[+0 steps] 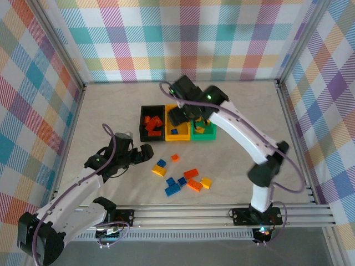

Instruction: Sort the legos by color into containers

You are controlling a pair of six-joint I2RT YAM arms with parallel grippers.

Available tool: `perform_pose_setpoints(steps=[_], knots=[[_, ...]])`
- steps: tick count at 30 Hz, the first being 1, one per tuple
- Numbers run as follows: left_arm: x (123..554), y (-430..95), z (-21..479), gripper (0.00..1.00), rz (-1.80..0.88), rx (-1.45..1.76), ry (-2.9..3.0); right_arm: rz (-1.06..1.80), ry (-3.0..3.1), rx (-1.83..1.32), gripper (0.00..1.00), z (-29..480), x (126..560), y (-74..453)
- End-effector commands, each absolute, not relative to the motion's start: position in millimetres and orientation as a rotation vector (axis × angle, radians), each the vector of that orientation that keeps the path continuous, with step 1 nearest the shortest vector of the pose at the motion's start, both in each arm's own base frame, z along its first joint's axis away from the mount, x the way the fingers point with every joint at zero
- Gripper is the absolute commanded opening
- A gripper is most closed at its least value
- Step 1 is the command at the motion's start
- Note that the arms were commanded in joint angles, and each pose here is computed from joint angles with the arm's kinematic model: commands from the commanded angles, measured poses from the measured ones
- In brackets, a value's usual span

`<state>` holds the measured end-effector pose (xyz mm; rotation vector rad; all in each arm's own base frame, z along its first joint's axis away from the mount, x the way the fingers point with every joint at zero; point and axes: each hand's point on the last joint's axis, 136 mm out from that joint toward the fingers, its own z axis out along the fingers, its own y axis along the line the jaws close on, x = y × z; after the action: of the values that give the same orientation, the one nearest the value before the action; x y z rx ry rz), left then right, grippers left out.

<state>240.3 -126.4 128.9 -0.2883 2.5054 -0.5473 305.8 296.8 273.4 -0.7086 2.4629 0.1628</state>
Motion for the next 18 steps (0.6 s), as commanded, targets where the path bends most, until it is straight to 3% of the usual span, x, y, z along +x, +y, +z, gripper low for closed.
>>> perform_pose_setpoints(steps=[1,9,18], knots=[[247.1,-140.7,138.9,1.00,-0.616,-0.203,2.493,0.286,2.440,-0.669,0.75,244.7,294.3,298.4],[249.6,-178.1,105.3,0.89,-0.424,0.065,2.651,0.459,2.515,-0.511,0.77,174.9,251.7,271.3],[255.8,-203.8,48.1,0.83,-0.145,0.296,2.807,0.494,2.512,-0.464,0.78,162.1,240.1,257.6]])
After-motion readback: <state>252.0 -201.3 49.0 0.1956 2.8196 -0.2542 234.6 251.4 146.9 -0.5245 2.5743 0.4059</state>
